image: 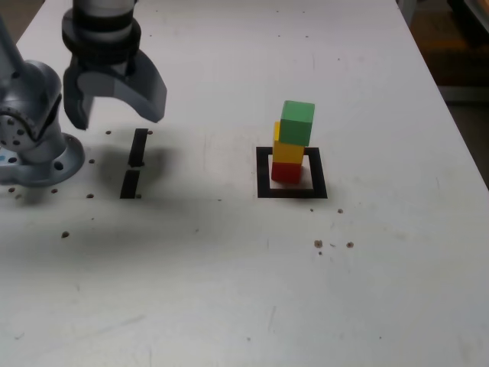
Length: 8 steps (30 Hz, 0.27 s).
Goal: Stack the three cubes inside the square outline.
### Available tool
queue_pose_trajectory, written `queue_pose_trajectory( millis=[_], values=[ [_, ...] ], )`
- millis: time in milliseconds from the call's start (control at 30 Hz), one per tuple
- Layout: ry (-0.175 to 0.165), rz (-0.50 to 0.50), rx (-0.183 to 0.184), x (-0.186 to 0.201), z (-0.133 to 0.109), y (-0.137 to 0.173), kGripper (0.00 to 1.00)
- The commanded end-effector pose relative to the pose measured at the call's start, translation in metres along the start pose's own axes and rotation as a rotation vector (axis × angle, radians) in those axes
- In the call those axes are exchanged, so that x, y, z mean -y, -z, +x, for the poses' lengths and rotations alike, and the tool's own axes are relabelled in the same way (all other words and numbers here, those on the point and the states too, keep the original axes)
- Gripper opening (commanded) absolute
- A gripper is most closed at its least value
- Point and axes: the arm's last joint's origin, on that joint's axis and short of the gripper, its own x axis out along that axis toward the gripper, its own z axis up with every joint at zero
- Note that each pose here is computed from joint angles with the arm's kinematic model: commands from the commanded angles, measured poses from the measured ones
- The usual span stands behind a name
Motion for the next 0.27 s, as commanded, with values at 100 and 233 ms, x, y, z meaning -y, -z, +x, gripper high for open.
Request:
queue_pose_trajectory(
  millis=[100,233],
  values=[
    [0.016,0.013,-0.015,0.002,0.011,-0.005,1.00],
    [0.035,0.030,-0.014,0.004,0.016,-0.005,1.00]
  ],
)
